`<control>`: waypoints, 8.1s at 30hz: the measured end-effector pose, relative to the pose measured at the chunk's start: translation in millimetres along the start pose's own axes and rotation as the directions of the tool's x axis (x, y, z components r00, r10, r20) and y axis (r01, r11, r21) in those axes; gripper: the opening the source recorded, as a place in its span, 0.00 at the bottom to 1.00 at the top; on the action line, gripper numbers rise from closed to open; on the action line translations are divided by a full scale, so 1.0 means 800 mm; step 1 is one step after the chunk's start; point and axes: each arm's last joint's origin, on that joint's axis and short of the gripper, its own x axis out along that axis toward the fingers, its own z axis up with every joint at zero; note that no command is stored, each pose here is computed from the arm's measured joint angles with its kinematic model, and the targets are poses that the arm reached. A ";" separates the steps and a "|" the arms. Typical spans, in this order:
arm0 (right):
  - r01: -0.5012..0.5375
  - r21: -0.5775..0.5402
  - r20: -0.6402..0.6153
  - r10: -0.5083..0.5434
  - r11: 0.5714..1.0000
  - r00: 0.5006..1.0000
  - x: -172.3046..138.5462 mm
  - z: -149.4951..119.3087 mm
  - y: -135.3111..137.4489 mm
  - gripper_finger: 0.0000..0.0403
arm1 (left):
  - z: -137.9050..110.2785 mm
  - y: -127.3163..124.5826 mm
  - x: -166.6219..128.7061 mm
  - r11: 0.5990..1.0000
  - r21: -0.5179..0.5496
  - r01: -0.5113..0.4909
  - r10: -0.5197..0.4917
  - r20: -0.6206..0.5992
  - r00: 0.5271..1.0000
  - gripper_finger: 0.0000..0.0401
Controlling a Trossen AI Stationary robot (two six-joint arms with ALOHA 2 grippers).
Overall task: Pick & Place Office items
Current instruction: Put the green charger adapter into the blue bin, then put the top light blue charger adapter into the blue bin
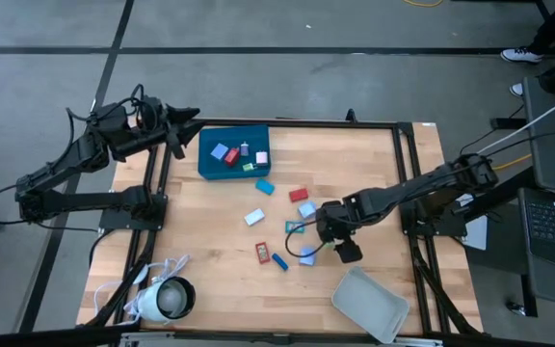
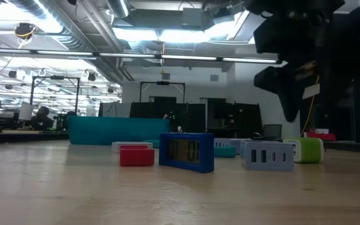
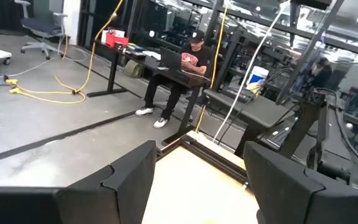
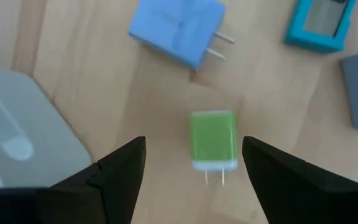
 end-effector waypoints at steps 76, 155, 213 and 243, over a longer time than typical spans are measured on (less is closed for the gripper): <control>0.009 0.536 0.355 -0.236 0.844 0.904 -0.050 0.084 -0.204 0.36 | -0.003 -0.001 0.002 0.999 0.009 0.032 -0.032 -0.031 0.999 0.60; -0.025 -0.017 -0.140 0.022 1.000 0.990 -0.024 0.069 -0.175 0.64 | -0.004 -0.002 0.003 0.997 0.018 0.075 -0.074 -0.051 0.996 0.60; -0.060 -0.147 -0.123 0.042 0.987 0.992 0.060 0.071 -0.154 0.74 | -0.012 0.000 0.019 0.999 0.044 0.011 -0.006 -0.101 0.995 0.60; -0.014 0.034 0.147 0.009 0.999 0.989 -0.015 0.146 -0.169 0.51 | -0.006 -0.005 0.037 0.999 0.037 0.038 -0.037 -0.039 0.999 0.60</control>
